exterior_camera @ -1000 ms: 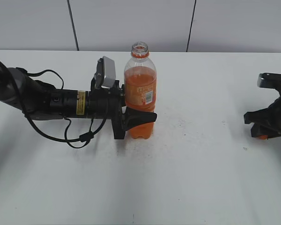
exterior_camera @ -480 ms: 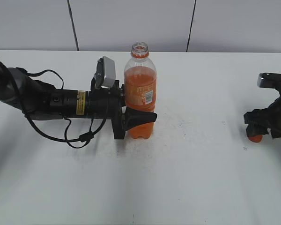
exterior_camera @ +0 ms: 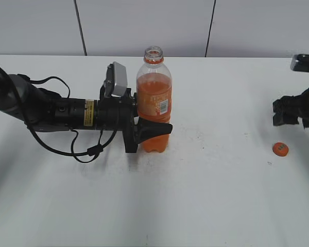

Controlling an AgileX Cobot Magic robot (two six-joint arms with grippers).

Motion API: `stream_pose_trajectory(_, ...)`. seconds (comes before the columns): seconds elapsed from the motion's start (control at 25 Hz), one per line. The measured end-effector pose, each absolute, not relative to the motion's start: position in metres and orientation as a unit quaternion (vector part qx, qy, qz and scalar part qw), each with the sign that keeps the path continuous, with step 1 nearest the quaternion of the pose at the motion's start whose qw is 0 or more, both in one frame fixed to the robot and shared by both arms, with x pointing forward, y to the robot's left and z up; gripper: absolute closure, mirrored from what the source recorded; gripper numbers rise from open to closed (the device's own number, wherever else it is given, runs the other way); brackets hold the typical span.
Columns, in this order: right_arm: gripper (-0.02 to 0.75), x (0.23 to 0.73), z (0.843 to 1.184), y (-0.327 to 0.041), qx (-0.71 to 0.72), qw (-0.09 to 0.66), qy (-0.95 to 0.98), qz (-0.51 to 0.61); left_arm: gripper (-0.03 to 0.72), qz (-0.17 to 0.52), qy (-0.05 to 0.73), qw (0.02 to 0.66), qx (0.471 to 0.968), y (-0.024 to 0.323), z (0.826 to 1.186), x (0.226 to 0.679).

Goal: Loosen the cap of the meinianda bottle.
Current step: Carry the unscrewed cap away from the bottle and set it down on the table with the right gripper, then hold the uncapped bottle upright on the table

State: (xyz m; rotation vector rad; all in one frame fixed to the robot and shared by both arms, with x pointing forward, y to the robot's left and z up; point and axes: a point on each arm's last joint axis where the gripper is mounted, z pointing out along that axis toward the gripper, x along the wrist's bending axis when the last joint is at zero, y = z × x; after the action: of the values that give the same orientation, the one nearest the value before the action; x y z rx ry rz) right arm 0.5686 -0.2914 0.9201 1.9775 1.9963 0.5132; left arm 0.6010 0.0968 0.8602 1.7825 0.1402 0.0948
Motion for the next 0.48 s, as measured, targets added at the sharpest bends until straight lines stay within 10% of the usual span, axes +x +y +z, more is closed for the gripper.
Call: stream_pose_trajectory(0.48, 0.203, 0.57, 0.95, -0.291, 0.678, 0.173, 0.683, 0.211, 0.265, 0.042, 0.05, 0.625, 0.778, 0.097, 0.86, 0.6)
